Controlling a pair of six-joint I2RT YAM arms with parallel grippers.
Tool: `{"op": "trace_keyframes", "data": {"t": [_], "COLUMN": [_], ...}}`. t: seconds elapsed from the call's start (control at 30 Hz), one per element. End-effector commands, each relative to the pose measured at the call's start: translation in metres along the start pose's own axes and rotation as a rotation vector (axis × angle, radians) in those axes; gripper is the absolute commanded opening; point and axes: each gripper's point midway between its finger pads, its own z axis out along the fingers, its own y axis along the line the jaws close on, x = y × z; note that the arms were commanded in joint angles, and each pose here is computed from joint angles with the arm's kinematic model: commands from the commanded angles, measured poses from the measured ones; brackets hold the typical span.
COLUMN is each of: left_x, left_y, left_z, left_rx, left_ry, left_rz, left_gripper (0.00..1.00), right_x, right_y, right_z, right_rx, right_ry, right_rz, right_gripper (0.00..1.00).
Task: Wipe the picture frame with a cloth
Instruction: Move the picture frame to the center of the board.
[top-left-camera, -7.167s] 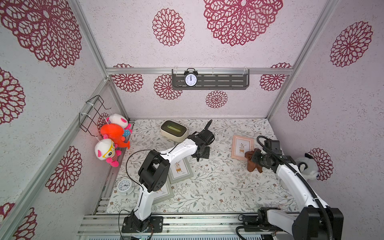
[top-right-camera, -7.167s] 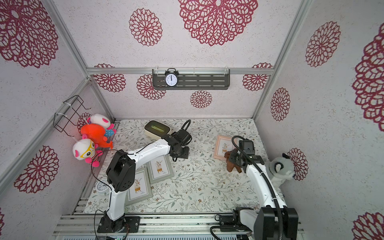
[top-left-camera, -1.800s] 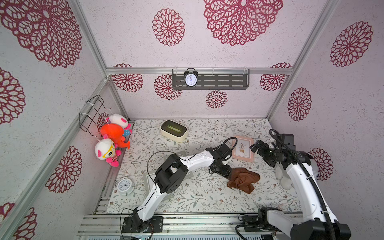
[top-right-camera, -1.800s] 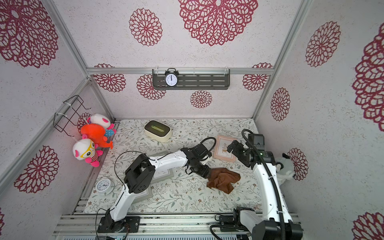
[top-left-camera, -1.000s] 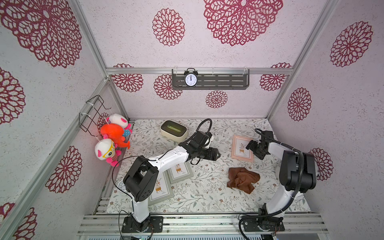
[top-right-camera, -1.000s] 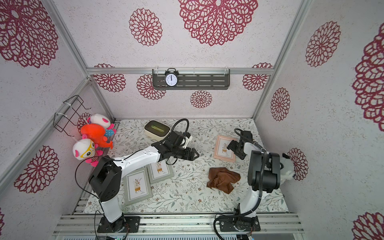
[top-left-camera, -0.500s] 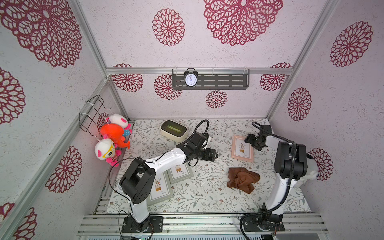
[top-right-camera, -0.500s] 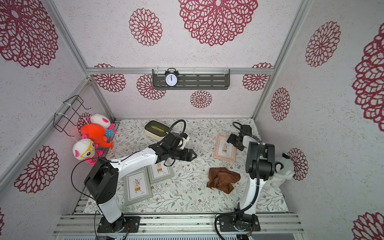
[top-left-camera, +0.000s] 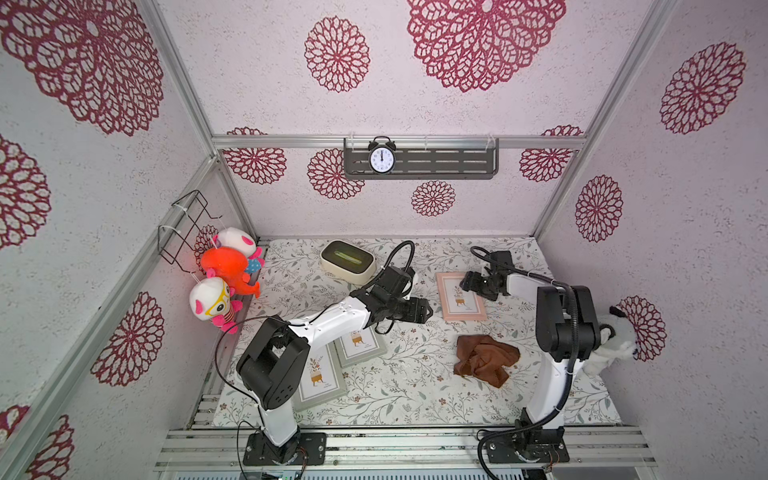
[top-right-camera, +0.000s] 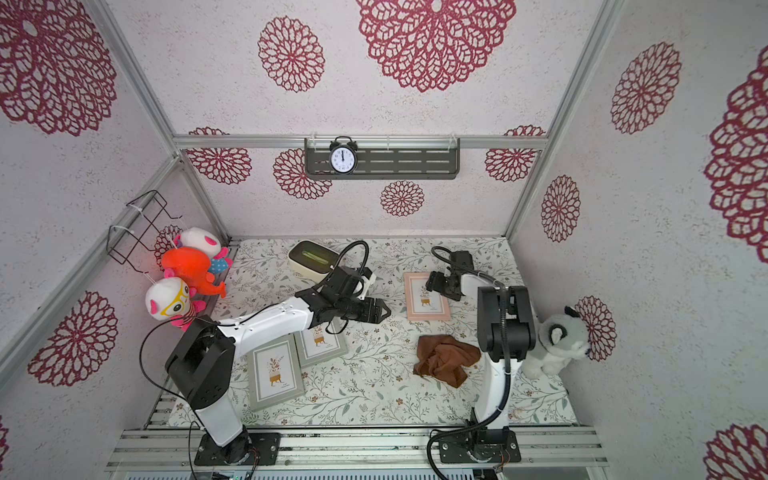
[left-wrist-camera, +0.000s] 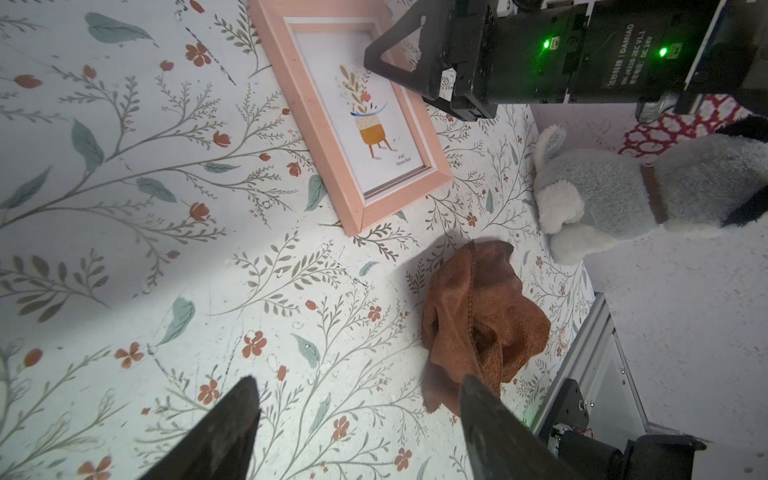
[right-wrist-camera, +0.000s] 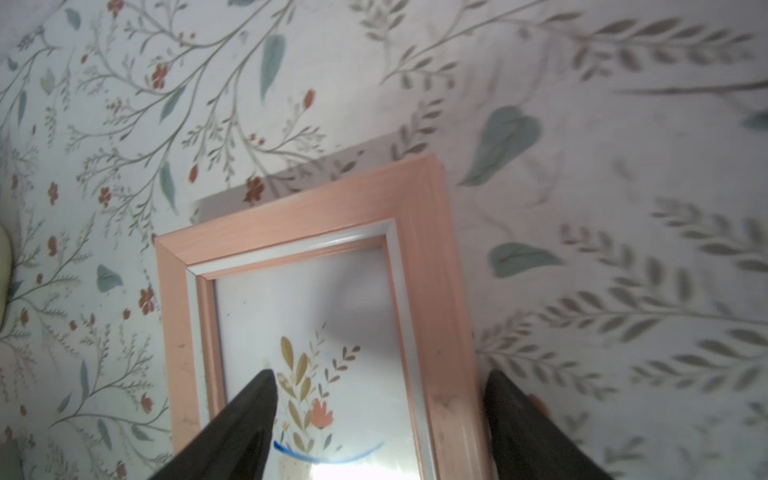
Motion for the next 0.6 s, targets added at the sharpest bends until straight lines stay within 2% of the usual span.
{"op": "trace_keyframes", "data": {"t": [0.0,0.27,0.57], "left_x": [-0.015,-0.014,-0.015], "left_y": [0.000,0.010,0.017], "left_z": [-0.015,-0.020,-0.022], "left_rx": [0.000,-0.021,-0.033], "left_ry": [-0.061,-0.068,-0.071], "left_rz": [0.000,-0.016,-0.026], "left_gripper": [0.78,0.78,0.78], "right_x": [0.026,0.062,0.086], "right_y": [0.022,0.059,0.086], "right_z": [-0.003,-0.004,-0.018], "right_rx": [-0.033,-0.102,-0.124], "right_ry": [0.057,0.080,0.091], "right_rz": [0.018,0.068,0.057], "right_gripper": [0.79,0.79,0.80]}}
